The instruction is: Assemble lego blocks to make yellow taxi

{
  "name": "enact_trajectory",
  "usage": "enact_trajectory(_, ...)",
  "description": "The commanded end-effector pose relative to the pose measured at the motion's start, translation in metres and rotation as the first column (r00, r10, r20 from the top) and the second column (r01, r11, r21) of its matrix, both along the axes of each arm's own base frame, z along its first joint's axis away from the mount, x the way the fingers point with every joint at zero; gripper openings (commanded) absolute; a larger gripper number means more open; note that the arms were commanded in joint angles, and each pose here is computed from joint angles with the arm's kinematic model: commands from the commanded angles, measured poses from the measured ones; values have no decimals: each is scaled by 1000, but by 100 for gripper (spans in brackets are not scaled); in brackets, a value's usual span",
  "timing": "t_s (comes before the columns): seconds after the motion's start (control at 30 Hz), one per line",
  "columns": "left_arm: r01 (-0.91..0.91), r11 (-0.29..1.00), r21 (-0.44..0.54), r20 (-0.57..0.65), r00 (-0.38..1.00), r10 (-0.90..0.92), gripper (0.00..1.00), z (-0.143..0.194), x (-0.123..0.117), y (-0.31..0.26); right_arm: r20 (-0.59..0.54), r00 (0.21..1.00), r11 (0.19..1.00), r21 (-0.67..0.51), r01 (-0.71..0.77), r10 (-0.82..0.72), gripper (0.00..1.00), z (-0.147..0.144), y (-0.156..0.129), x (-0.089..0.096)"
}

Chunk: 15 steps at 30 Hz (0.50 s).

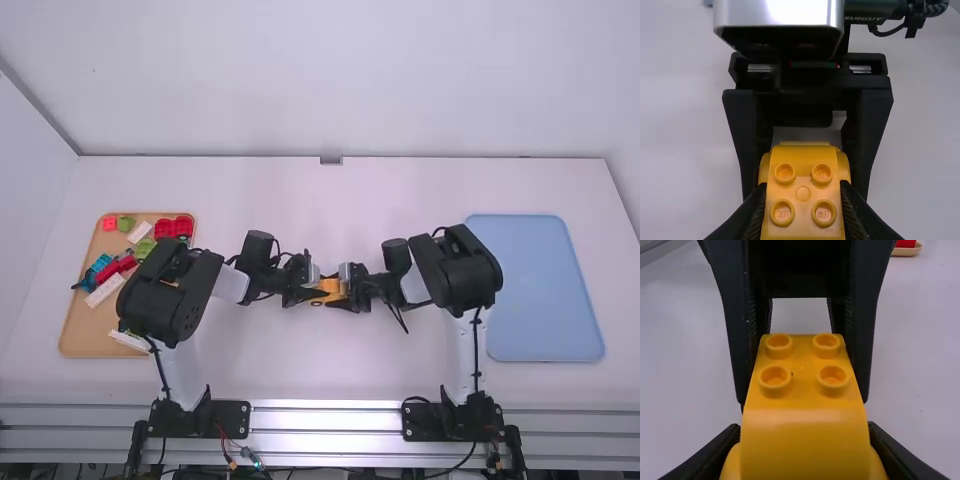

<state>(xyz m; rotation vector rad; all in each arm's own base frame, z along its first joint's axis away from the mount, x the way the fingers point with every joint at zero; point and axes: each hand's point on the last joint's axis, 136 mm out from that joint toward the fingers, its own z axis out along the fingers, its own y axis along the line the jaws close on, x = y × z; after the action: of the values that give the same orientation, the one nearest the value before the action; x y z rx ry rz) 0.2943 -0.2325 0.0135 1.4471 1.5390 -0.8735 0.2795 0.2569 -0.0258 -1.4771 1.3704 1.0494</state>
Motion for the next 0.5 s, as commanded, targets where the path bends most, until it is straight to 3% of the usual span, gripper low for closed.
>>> enact_trajectory(0.0,-73,976,205,-169,980,109,2,-65,-31,22,-27,999,999,-16,28,-29,38,-6,-2,6)
enact_trajectory(0.47,-67,974,217,-195,975,110,11,-55,-8,16,-29,999,999,-20,30,-31,38,-6,-2,6)
